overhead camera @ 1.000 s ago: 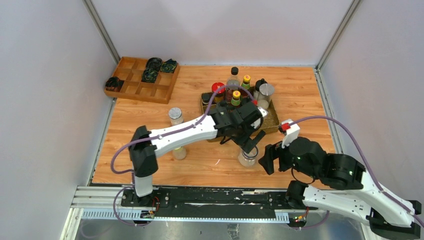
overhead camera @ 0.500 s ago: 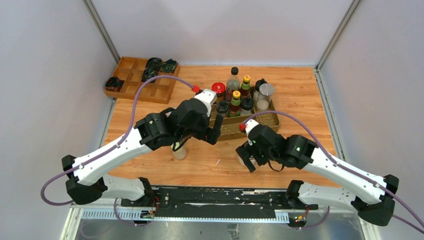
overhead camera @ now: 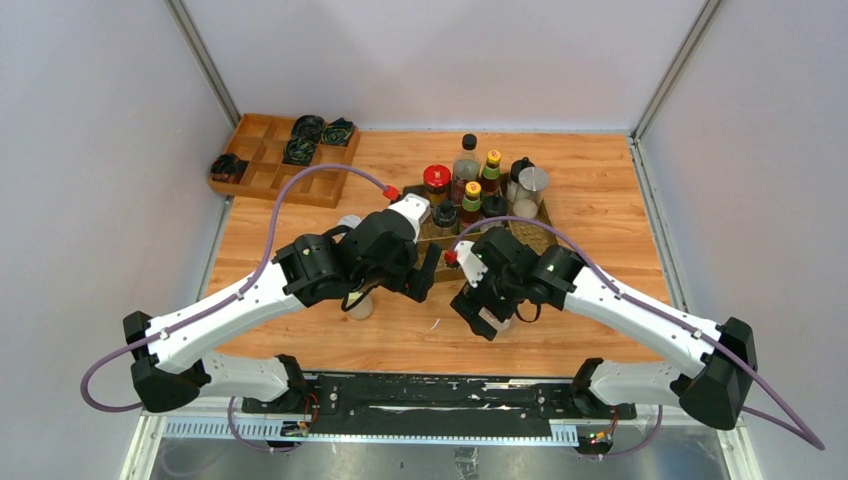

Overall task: Organize the condiment bottles
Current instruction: Pick up the bottle from the center of the board.

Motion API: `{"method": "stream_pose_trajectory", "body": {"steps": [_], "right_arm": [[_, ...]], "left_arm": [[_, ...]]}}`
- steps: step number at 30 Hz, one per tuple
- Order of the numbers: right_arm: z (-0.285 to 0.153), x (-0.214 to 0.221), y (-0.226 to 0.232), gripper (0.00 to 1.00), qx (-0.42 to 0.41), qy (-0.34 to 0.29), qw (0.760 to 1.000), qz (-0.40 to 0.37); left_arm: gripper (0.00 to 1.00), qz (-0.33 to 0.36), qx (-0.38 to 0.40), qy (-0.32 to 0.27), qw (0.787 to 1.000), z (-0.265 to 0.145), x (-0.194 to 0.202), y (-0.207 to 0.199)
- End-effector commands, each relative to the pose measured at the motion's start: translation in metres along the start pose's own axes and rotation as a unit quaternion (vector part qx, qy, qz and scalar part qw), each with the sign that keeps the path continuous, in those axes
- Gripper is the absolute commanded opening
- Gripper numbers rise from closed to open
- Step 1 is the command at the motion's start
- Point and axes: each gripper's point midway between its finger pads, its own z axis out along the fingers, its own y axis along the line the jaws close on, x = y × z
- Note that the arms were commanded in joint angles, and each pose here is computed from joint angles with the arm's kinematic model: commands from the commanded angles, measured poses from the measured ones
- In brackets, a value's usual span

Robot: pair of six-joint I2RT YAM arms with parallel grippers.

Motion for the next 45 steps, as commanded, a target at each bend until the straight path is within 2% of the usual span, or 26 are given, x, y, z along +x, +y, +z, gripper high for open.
{"method": "stream_pose_trajectory", "body": {"steps": [1,4,8,17,33,37,42,45], "right_arm": [[-0.001,-0.005,0.002,0.97,-0.020,0.001,1.000,-0.023],[0.004,-0.002,0.000,0.97,-0.016,0.013,1.000,-0.021],[0.008,0.006,-0.017,0.97,0.027,0.042,0.999,-0.008],[0.008,0.010,-0.063,0.96,0.137,0.045,0.989,0.023],[0.036,0.022,-0.052,0.93,0.072,0.074,0.993,0.055],[0.035,0.024,-0.049,0.87,0.066,0.073,0.993,0.064],[0.030,0.024,-0.049,0.70,0.068,0.063,0.993,0.077],[0.027,0.023,-0.050,0.67,0.079,0.056,0.990,0.103]], "left_arm": [[0.98,-0.005,0.005,-0.001,1.000,-0.002,0.001,-0.002],[0.98,-0.002,0.005,0.004,1.000,0.000,0.003,-0.002],[0.98,0.004,0.006,0.009,1.000,0.001,0.006,-0.002],[0.97,0.017,0.005,0.021,1.000,0.008,0.011,-0.003],[0.97,0.028,0.005,0.036,0.999,0.018,0.012,-0.008],[0.97,0.028,0.007,0.037,0.999,0.019,0.012,-0.009],[0.97,0.027,0.009,0.039,0.999,0.020,0.012,-0.010],[0.97,0.027,0.010,0.039,0.999,0.019,0.012,-0.011]]}}
